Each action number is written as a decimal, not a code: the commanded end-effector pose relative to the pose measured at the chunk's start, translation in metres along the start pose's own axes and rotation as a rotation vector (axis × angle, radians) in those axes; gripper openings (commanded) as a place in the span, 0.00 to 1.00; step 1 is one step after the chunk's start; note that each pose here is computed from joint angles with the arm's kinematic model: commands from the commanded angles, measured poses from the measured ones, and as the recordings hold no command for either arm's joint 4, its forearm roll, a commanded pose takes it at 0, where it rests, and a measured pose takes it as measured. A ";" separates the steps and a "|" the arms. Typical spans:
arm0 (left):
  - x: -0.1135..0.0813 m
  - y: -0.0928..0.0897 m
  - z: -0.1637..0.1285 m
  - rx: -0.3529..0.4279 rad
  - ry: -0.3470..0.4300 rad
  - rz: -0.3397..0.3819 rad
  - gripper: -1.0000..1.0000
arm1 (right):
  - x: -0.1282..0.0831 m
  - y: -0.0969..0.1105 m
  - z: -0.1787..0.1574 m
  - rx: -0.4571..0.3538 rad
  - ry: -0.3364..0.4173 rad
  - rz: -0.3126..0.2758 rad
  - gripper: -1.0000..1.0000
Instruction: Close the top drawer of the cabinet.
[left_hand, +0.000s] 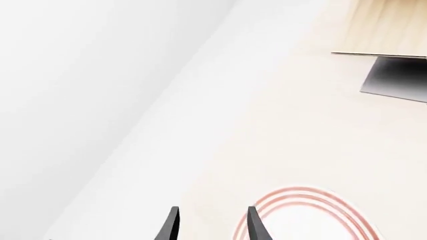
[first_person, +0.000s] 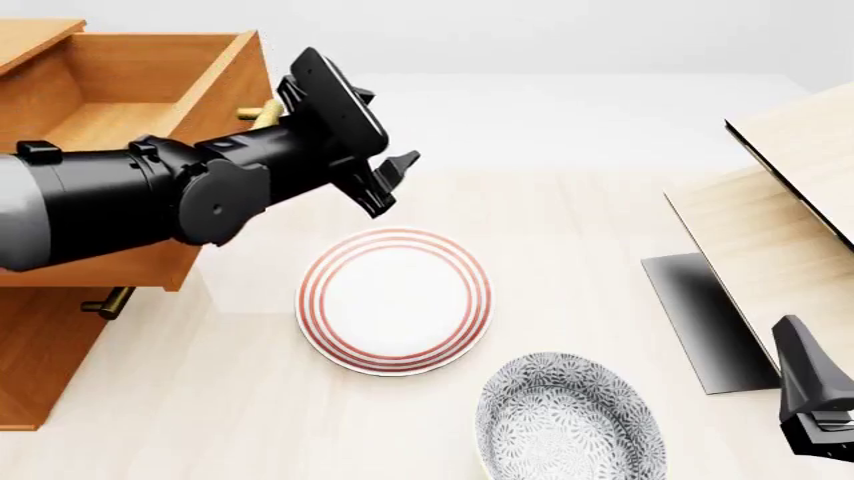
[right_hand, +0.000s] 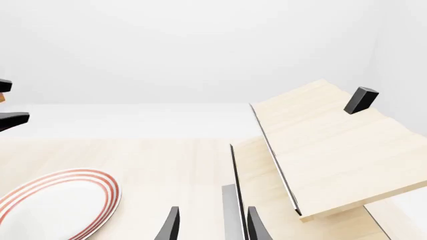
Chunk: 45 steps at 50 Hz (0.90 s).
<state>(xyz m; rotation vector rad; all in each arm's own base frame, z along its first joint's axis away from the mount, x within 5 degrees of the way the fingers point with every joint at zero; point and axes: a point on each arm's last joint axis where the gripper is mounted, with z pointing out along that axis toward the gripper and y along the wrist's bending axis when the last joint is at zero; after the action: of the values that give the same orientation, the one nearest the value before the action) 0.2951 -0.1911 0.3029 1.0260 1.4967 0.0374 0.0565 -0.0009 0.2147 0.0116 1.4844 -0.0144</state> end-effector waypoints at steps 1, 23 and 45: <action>0.008 0.006 0.001 -0.016 0.024 0.005 1.00 | 0.000 0.000 0.000 0.000 0.000 0.000 1.00; 0.027 0.014 0.009 -0.034 0.077 0.018 1.00 | 0.000 0.000 0.000 0.000 0.000 0.000 1.00; 0.050 0.033 0.008 -0.090 0.132 0.016 1.00 | 0.000 0.000 0.000 0.000 0.000 0.000 1.00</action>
<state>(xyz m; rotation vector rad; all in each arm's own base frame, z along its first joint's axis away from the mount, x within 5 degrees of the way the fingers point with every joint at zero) 0.3220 -0.1568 0.2862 0.9938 1.5680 0.1554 0.0565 -0.0009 0.2147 0.0116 1.4844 -0.0144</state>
